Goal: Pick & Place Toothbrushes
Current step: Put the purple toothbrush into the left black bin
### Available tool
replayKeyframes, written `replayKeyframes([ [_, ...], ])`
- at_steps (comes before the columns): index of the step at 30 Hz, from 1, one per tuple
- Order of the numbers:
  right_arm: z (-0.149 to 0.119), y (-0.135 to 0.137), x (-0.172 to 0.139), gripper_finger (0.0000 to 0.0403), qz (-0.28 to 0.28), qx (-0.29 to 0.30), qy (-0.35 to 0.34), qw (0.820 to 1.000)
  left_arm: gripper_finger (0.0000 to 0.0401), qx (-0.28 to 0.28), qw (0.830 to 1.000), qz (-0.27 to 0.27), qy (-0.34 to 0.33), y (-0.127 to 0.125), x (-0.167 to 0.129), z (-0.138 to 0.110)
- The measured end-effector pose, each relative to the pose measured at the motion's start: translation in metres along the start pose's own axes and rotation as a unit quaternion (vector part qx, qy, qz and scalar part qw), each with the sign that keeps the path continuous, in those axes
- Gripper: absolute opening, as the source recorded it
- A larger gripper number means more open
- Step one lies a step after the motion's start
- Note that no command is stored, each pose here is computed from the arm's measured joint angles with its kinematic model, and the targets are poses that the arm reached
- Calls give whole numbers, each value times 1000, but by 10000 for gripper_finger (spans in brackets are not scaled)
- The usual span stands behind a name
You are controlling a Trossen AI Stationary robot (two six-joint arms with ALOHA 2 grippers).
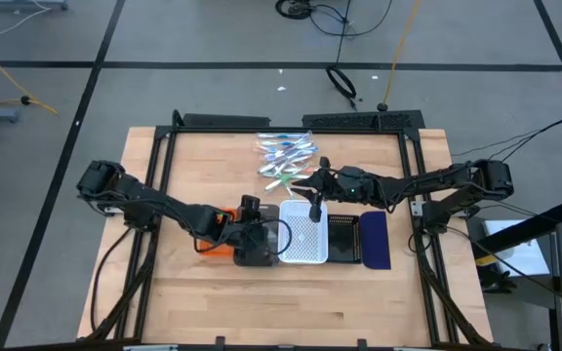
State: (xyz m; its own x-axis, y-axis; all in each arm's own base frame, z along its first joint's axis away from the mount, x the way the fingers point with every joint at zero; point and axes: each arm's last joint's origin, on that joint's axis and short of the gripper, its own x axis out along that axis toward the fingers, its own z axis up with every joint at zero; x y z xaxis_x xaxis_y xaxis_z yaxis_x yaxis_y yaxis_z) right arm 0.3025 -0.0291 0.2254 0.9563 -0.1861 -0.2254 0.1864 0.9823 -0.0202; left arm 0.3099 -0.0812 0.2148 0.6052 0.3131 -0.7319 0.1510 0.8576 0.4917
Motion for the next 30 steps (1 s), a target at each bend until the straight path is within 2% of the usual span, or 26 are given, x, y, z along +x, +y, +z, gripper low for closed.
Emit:
replayKeyframes([
  [7, 0, 0, 0, 63, 0, 0, 0, 1000, 182, 2, 1000, -5, -1, 3, -20, 18],
  [12, 0, 0, 0, 63, 0, 0, 0, 1000, 182, -2, 999, 35, 28, 14, -17, 14],
  [25, -1, 0, 0, 64, 1, -1, 6, 1000, 182, -119, 983, 93, 102, 86, 15, -14],
  [30, -4, -4, 0, 63, -7, 0, 20, 1000, 182, -143, 982, 63, 110, 110, 25, -27],
])
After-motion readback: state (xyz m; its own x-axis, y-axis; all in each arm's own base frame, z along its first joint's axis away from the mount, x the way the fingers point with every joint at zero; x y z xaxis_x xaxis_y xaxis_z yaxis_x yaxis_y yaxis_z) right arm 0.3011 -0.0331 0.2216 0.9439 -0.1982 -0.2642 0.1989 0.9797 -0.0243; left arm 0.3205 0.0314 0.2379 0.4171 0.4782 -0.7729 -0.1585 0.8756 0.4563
